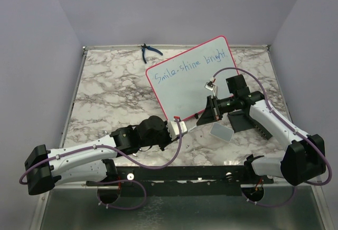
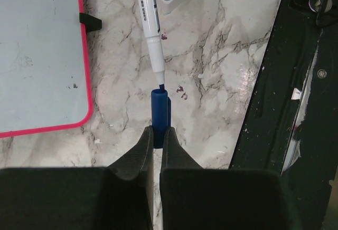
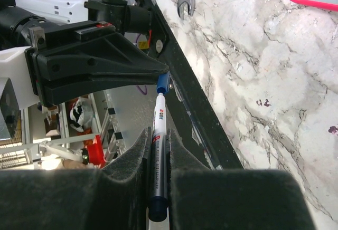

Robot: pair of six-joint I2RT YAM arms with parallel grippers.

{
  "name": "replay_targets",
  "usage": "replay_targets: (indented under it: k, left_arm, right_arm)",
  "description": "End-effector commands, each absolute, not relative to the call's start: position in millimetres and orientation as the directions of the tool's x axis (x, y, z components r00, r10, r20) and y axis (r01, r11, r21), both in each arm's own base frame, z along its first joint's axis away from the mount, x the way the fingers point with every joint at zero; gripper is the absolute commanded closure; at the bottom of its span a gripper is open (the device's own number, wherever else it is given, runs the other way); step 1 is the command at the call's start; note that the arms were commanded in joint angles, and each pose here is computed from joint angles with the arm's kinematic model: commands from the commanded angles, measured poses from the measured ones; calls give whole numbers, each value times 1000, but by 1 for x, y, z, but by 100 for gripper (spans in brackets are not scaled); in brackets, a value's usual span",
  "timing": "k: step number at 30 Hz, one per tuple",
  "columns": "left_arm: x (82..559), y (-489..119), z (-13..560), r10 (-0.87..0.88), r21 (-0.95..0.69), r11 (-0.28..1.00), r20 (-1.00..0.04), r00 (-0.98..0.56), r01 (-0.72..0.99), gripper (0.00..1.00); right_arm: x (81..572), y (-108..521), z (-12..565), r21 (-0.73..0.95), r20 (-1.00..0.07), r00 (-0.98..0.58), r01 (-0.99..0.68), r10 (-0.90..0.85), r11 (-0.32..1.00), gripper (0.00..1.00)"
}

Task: Write a sentence on the whiteboard
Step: Close the whiteboard marker at the center of the board.

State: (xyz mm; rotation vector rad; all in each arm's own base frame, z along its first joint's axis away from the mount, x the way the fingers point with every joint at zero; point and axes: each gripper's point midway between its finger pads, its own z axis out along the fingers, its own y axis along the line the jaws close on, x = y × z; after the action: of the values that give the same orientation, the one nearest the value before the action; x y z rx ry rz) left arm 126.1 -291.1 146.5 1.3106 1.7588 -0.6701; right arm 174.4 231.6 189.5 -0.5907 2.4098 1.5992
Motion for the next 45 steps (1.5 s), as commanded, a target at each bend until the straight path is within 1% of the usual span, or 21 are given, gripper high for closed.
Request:
replay_targets:
  k: [1,8,17,24,32,36,38,45]
  left_arm:
    - [123,-297,155,478,40,300,-871,-114,953,100]
    - [123,-301,157,472,28,299,-873,-123,954,100]
    - [129,-308,162,454,15,331,-879,-145,944,100]
    - [129,-314,171,403,-16,341,-901,-162,940,100]
    - [127,-312,175,382,-18,340,-911,-156,940,100]
    - [133,-313,173,385,-16,374,-907,-171,927,100]
    - [136,-316,174,360,-53,407,-908,-213,912,100]
    - [150,-328,181,219,-128,487,-940,-263,864,100]
  right_arm:
    - [178,234,192,831,-380,-897,-438,-225,342,99]
    - [177,236,191,833,-379,-897,-438,-229,337,99]
    - [173,243,189,842,-374,-897,-435,-237,319,99]
    - [174,242,178,823,-372,-898,-436,-235,364,99]
    - [177,240,166,808,-361,-903,-427,-232,405,99]
    - [176,242,168,812,-370,-900,-434,-231,391,99]
    - [174,247,168,812,-374,-897,-440,-236,383,99]
    - [163,256,151,800,-346,-898,-434,-273,413,99]
